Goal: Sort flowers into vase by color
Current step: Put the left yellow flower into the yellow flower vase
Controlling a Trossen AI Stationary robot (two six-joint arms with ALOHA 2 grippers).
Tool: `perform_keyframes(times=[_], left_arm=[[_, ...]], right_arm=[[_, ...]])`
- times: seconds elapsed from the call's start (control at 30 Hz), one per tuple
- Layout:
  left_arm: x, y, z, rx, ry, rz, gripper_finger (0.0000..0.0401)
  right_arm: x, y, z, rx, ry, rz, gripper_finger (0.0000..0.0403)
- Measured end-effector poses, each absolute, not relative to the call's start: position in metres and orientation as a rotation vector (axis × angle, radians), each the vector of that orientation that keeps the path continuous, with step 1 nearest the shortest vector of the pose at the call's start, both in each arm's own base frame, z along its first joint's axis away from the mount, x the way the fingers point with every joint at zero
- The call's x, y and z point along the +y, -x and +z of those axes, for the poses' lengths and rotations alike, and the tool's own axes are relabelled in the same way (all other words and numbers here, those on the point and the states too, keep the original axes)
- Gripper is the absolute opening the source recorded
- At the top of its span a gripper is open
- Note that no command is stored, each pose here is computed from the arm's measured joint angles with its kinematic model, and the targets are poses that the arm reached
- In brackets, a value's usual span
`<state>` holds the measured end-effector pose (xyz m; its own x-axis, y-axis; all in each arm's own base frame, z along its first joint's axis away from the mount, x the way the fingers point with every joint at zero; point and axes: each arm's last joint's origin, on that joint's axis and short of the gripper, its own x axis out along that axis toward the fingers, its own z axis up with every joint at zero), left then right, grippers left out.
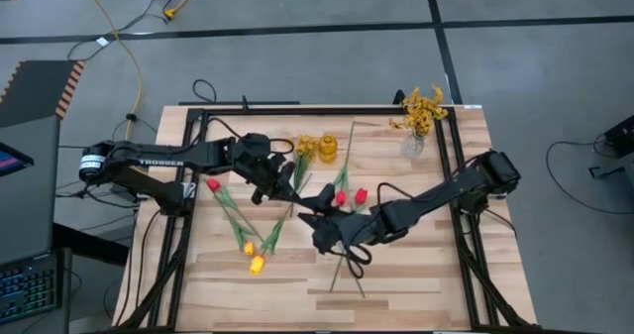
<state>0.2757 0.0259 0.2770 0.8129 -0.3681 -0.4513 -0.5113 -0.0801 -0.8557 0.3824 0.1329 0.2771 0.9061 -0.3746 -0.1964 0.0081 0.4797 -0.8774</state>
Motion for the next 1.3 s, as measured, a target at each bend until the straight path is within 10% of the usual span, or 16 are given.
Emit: perform_keyframes(times=[0.37, 1.3], left_arm=[[0.017, -0.277, 0.277, 0.695, 1.687, 0.135, 0.0002], [0.017, -0.277, 0.277, 0.69, 1.661, 0.131, 0.0002]], right_arm=[[0.137, -0.399, 0.26, 0.323, 1.108, -0.224, 0.0238], [0.126, -0.404, 0.26, 0.309, 1.05, -0.201, 0.0044]])
